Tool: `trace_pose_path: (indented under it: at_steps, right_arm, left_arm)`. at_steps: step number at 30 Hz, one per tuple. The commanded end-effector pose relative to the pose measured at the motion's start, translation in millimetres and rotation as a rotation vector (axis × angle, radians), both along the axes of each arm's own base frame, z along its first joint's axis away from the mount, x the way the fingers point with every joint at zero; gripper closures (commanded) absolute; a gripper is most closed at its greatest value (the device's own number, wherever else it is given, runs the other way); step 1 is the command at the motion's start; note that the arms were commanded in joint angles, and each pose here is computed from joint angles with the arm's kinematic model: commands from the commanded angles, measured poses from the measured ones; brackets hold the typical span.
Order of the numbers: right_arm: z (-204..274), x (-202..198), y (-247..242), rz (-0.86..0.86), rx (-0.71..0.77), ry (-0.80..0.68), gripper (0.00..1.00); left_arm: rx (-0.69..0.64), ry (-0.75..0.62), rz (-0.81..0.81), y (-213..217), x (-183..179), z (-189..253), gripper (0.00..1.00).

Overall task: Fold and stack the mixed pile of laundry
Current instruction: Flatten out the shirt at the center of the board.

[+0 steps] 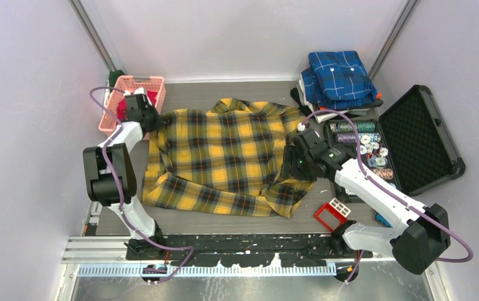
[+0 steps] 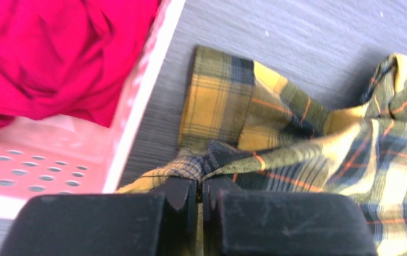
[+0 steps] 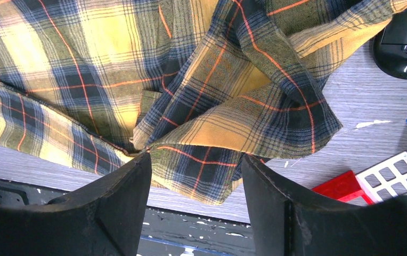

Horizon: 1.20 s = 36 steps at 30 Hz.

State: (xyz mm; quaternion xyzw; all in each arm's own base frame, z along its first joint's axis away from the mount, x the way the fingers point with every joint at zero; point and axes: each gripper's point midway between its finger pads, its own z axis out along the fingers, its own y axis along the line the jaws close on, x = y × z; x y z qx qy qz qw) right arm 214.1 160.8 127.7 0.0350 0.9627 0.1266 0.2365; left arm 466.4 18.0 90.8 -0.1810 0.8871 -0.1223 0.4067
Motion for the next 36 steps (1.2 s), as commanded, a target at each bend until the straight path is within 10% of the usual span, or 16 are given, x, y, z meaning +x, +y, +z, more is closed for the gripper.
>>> trace_pose_path:
  at_steps: [1,11,26,36]
  right_arm:
    - [0,4,1,0.008,-0.010,-0.013,0.33]
    - [-1,14,12,0.016,0.005,-0.011,0.33]
    - [4,43,33,-0.061,-0.114,0.025,0.33]
    - [-10,-7,37,-0.051,-0.290,0.061,0.26]
  left_arm:
    - [0.196,-0.059,0.107,42,11,69,1.00]
    - [0.332,0.041,0.273,68,-7,92,0.33]
    - [0.193,0.182,-0.282,-122,-126,60,0.41]
    - [0.191,0.265,-0.439,-144,-208,37,0.39]
